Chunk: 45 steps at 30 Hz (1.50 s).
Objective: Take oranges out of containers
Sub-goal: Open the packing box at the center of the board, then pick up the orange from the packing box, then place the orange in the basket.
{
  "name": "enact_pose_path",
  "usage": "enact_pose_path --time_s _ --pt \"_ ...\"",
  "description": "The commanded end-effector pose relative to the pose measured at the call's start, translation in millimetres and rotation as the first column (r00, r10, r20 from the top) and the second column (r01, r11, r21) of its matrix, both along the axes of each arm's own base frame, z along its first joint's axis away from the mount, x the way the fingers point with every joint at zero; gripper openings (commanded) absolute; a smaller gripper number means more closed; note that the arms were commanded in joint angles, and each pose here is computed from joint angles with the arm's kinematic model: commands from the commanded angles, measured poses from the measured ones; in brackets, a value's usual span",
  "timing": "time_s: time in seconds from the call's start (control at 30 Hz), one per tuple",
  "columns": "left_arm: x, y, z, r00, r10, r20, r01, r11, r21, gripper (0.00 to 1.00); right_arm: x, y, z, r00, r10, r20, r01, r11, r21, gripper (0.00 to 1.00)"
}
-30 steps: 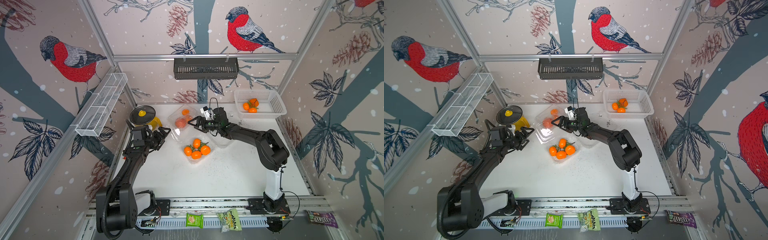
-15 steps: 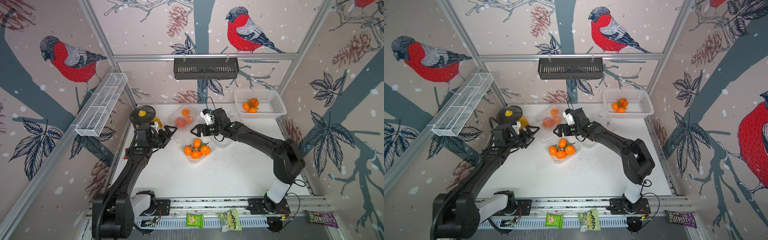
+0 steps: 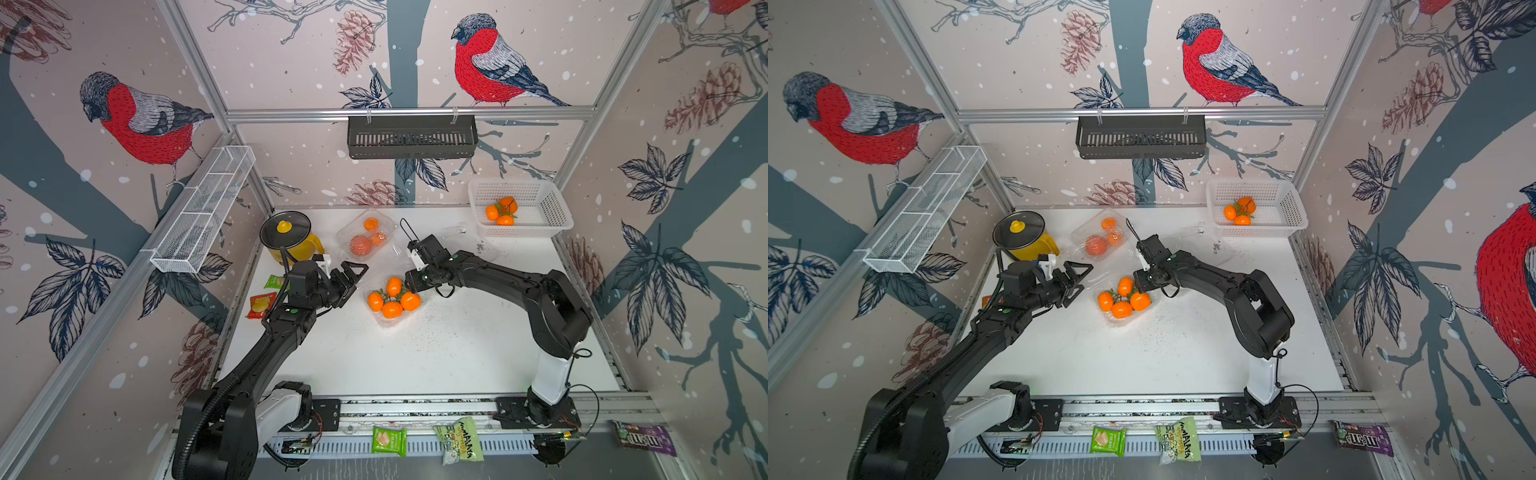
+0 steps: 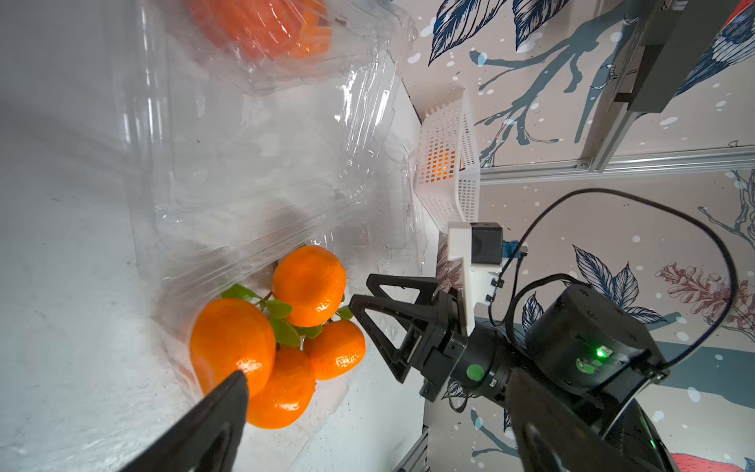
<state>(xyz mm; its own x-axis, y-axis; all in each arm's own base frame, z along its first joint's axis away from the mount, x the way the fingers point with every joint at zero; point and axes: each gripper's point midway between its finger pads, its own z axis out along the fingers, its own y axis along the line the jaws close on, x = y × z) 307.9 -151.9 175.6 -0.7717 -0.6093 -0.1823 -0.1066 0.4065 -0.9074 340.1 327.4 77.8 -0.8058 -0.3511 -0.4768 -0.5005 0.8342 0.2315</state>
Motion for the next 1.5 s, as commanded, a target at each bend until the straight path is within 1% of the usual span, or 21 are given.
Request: enact_pose_path --time_s 0.0,0.3,0.33,0.4,0.43,0.57,0.67,0.7,0.77,0.83,0.87,0.93,1.03,1.23,1.3,1.4,1.47 --pt "5.2 -1.6 8.2 0.999 0.003 0.039 -0.002 1.000 -0.010 0.97 -5.6 0.3 -5.9 0.999 0.032 -0.008 -0.032 0.999 -0.043 0.56" --pt "6.9 -4.1 1.2 1.000 -0.007 0.027 0.007 1.000 -0.008 0.97 -17.5 6.2 4.2 0.999 0.050 -0.009 -0.050 0.998 -0.040 0.53" --pt "7.0 -4.0 2.1 1.000 -0.007 0.030 0.007 1.000 -0.007 0.97 -17.2 4.3 1.4 0.999 0.046 -0.014 -0.047 0.998 -0.053 0.52" --pt "6.9 -3.4 2.0 1.000 -0.006 0.031 0.006 1.000 0.000 0.97 -17.6 0.6 -7.5 0.999 0.041 -0.026 -0.043 0.996 -0.083 0.41" --pt "7.0 -3.2 2.3 0.999 -0.006 0.032 0.006 1.000 0.002 0.97 -19.1 0.3 -11.3 0.998 0.042 -0.038 -0.045 0.995 -0.087 0.39" --pt "7.6 -2.9 -2.2 1.000 -0.005 0.023 0.005 1.000 0.010 0.97 -25.3 6.2 -24.2 0.995 0.062 -0.074 -0.068 0.994 -0.081 0.39" --pt "8.9 -3.8 -4.6 1.000 -0.008 0.014 0.008 1.000 0.006 0.97 -21.4 6.1 -30.1 0.996 0.050 -0.071 -0.058 0.993 -0.104 0.38" --pt "9.2 -4.0 -4.5 1.000 -0.008 0.015 0.008 1.000 0.005 0.97 -19.6 6.4 -29.4 0.997 0.049 -0.067 -0.055 0.993 -0.105 0.35" --pt "10.2 -4.0 -2.5 1.000 -0.009 0.020 0.009 1.000 0.007 0.97 -17.7 8.3 -26.5 0.997 0.045 -0.063 -0.051 0.994 -0.098 0.25" --pt "11.4 -4.2 -1.1 1.000 -0.011 0.022 0.010 1.000 0.012 0.97 -15.1 9.3 -21.8 0.998 0.040 -0.056 -0.045 0.995 -0.089 0.10" --pt "12.3 -4.4 -0.9 1.000 -0.012 0.022 0.012 1.000 0.014 0.97 -14.3 10.7 -17.6 0.998 0.039 -0.050 -0.043 0.996 -0.082 0.06" --pt "14.2 -5.6 1.5 1.000 -0.017 0.026 0.017 1.000 0.011 0.97 -11.4 11.8 -8.3 0.999 0.033 -0.037 -0.036 0.997 -0.062 0.05" --pt "17.3 -9.9 9.2 0.999 -0.030 0.039 0.030 1.000 0.001 0.97 -5.1 13.4 18.3 1.000 0.021 -0.006 -0.021 1.000 -0.011 0.04" --pt "26.8 -30.3 38.2 0.993 -0.075 0.094 0.075 0.997 0.005 0.97 22.5 2.2 96.7 0.996 -0.050 0.077 0.038 0.988 0.147 0.04" --pt "32.0 -41.2 51.9 0.988 -0.093 0.121 0.093 0.996 0.003 0.97 36.7 -9.5 119.2 0.989 -0.093 0.111 0.072 0.981 0.182 0.04" --pt "41.9 -62.6 74.1 0.979 -0.124 0.165 0.126 0.992 -0.002 0.97 67.9 -43.1 149.6 0.966 -0.205 0.155 0.165 0.958 0.232 0.03" --pt "48.7 -81.0 87.9 0.970 -0.150 0.191 0.154 0.988 -0.006 0.97 93.2 -75.2 168.2 0.936 -0.300 0.184 0.246 0.931 0.269 0.03"
